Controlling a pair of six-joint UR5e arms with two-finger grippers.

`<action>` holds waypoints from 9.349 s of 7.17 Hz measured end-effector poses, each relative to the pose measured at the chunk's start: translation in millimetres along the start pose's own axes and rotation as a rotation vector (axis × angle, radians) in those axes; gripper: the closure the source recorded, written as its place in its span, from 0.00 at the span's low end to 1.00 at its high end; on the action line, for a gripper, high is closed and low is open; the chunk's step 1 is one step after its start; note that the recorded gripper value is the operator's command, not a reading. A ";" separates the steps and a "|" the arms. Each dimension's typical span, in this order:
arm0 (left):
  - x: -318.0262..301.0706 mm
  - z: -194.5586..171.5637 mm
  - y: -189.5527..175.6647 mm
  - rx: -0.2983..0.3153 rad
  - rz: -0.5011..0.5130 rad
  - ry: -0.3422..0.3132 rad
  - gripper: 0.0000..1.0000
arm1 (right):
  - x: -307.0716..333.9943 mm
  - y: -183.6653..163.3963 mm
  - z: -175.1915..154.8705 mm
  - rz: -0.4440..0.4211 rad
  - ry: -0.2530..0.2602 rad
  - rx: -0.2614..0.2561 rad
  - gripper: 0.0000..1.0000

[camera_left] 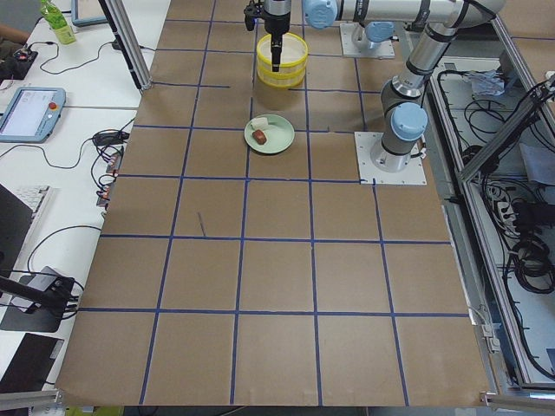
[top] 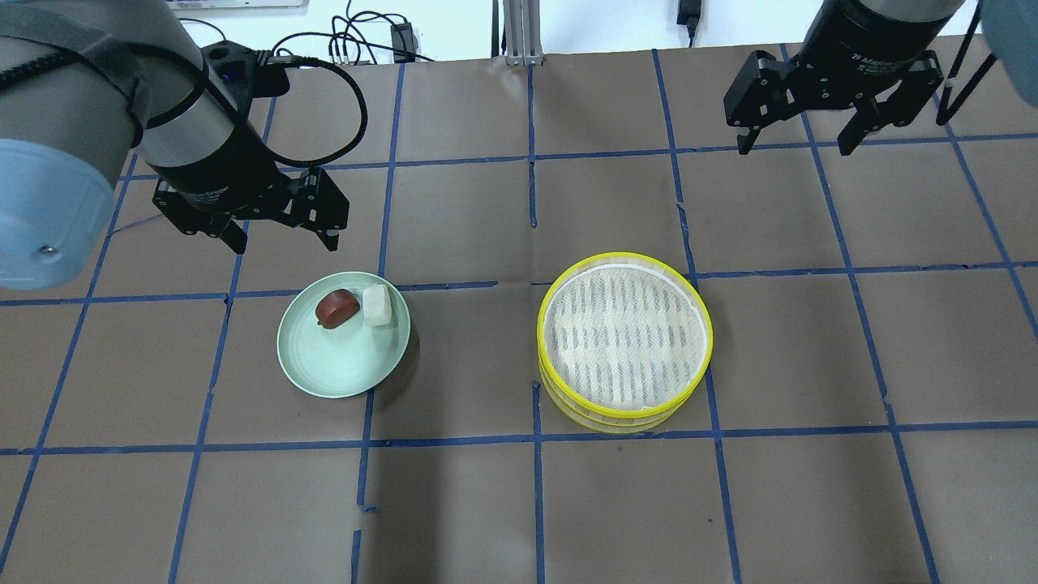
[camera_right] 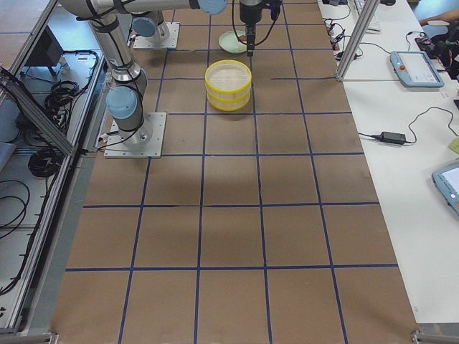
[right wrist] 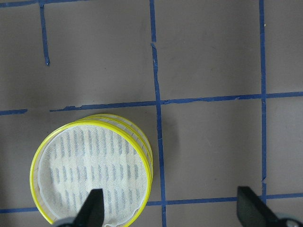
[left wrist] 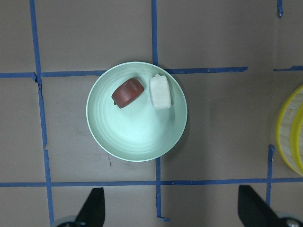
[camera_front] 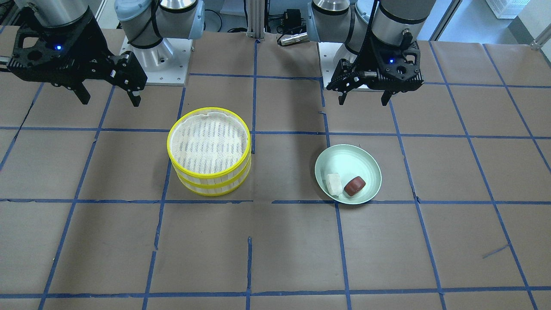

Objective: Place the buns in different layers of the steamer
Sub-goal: 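Move the left gripper down over the buns in the green bowl, then grasp the white bun with left gripper while right gripper lowers to steamer, then lift the top steamer tier off with the right gripper and set it farther away, then carry the white bun into the lower steamer tier and open the left gripper, then restack the top tier with right gripper while left gripper returns to bowl, then lower the left gripper and grasp the brown bun in the bowl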

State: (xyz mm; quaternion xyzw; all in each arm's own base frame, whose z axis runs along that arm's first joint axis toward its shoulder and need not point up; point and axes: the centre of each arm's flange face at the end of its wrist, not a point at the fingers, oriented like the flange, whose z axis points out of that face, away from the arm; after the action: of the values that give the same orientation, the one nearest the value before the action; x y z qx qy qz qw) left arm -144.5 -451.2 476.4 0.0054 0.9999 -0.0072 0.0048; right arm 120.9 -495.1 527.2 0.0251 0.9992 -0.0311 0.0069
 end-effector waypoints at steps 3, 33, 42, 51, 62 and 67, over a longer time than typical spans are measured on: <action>-12.8 11.9 -7.4 -0.021 -0.020 0.001 0.00 | -0.1 0.2 0.4 0.000 0.000 -0.001 0.00; 9.8 183.7 -45.1 0.054 -0.112 -0.069 1.00 | -27.5 61.3 237.7 -0.073 0.045 -0.058 0.91; 189.0 137.3 -31.3 0.109 -0.280 0.051 1.00 | 181.7 5.4 184.4 0.030 0.108 -0.091 0.91; 297.6 188.5 -2.4 0.163 -0.224 0.112 0.00 | 178.8 7.0 186.6 0.024 0.103 -0.101 0.91; -46.9 231.2 -77.5 -0.055 0.104 0.027 0.00 | -53.3 17.5 204.8 -0.107 0.113 -0.092 0.93; -57.5 279.7 -92.9 -0.060 0.062 0.002 0.68 | -70.8 39.3 230.8 -0.225 0.153 -0.123 0.94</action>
State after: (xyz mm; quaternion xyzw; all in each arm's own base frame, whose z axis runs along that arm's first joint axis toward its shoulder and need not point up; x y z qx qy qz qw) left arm -85.3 -548.8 198.6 0.0363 0.9991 0.0230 0.0042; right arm 196.4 -473.8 295.6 -0.0850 0.9933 0.0318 -0.0714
